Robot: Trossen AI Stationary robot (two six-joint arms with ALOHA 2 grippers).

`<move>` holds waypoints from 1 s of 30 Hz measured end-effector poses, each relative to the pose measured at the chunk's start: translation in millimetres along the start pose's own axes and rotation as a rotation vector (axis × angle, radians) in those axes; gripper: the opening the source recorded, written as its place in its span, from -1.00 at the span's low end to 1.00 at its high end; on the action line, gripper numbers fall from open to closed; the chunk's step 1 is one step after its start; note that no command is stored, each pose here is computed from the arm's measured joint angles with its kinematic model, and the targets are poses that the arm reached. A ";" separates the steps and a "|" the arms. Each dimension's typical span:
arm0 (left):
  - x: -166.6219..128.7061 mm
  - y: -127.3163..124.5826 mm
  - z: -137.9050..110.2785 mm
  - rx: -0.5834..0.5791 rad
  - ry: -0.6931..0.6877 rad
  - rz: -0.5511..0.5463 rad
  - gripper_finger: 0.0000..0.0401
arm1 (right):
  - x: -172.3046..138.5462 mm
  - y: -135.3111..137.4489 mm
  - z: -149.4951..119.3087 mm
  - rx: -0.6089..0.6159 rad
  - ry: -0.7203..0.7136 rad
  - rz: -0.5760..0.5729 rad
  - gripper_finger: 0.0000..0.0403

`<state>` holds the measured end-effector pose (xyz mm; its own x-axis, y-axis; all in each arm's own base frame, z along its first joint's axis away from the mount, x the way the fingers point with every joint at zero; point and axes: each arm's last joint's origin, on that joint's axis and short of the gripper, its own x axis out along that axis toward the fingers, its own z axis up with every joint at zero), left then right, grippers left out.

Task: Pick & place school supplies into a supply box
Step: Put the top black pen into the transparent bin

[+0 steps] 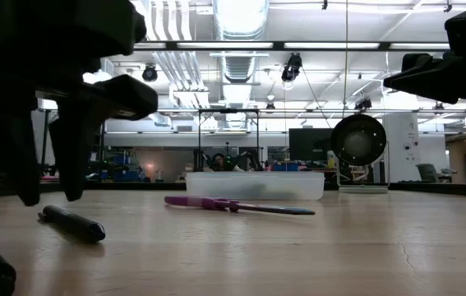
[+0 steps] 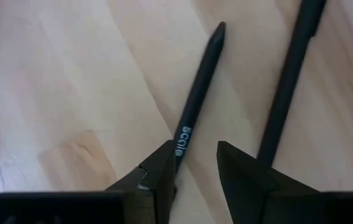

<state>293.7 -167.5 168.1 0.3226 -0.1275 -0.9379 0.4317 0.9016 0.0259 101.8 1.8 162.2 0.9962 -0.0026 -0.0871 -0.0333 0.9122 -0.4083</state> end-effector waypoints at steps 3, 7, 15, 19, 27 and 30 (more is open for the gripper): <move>2.0 6.1 -0.4 -0.018 -0.009 0.006 -0.48 | 0.0 0.0 0.0 0.000 0.000 0.000 -0.66; 6.1 12.0 -3.9 -0.036 -0.011 0.007 -0.48 | 0.0 0.0 0.0 0.000 0.000 0.000 -0.66; 16.1 15.3 -15.2 -0.057 -0.005 -0.072 -0.48 | 0.0 0.0 0.0 0.000 0.000 -0.001 -0.66; 16.6 21.1 -15.3 -0.074 -0.009 -0.076 -0.50 | 0.0 0.0 0.0 0.000 0.000 0.000 -0.66; 16.5 23.7 -15.6 -0.075 -0.005 -0.068 -0.85 | 0.0 0.0 0.0 0.000 0.000 0.000 -0.66; 16.4 25.0 -15.7 -0.080 -0.004 -0.074 -0.94 | 0.0 0.0 0.0 0.000 0.000 0.000 -0.66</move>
<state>296.6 -140.5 147.9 0.2955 -0.1963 -0.9350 0.3860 0.9198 -0.0711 101.7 1.8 162.2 0.9962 -0.0028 -0.0870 -0.0332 0.9121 -0.4086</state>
